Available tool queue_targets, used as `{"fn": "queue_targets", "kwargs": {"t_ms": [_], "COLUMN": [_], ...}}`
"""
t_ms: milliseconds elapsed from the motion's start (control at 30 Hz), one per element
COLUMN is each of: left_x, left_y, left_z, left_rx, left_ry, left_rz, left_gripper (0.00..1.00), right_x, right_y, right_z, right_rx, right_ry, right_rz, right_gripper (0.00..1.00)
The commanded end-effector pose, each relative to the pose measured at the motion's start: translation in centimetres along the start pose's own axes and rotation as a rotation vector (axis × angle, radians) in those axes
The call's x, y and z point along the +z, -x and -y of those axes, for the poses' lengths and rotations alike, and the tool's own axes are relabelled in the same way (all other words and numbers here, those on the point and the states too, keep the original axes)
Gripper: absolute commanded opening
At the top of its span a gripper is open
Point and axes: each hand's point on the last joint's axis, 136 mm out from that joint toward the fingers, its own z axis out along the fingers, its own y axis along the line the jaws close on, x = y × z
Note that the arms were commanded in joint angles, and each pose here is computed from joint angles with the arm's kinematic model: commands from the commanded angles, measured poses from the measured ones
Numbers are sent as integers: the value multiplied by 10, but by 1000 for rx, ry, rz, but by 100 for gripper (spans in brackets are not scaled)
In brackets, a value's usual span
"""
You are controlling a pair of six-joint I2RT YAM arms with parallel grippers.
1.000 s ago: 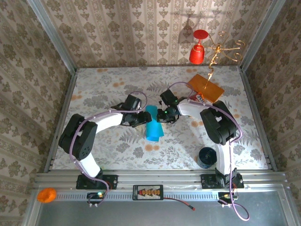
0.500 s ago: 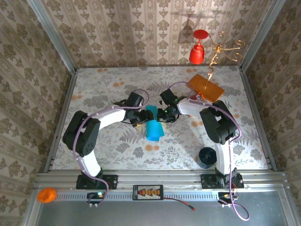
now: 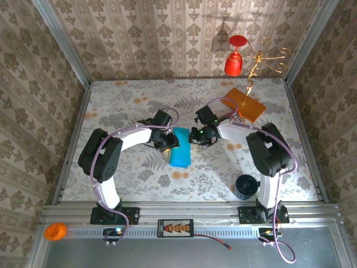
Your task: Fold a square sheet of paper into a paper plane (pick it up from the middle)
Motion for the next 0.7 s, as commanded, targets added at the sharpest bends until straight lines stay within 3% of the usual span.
{"fn": "queue_targets", "kwargs": {"t_ms": [0, 267, 667], "left_x": [1, 7, 15], "left_y": [-1, -4, -8], "left_z": [0, -5, -11], "left_rx": [43, 89, 106], "left_ry": [-22, -31, -18], "left_rz": [-33, -55, -71], "left_gripper": [38, 34, 29], "right_x": [-25, -28, -26], "right_y": [24, 25, 26], "right_z": [-1, 24, 25], "right_rx": [62, 153, 160], "right_ry": [41, 10, 9], "right_rz": [122, 145, 143], "right_gripper": [14, 14, 14]}}
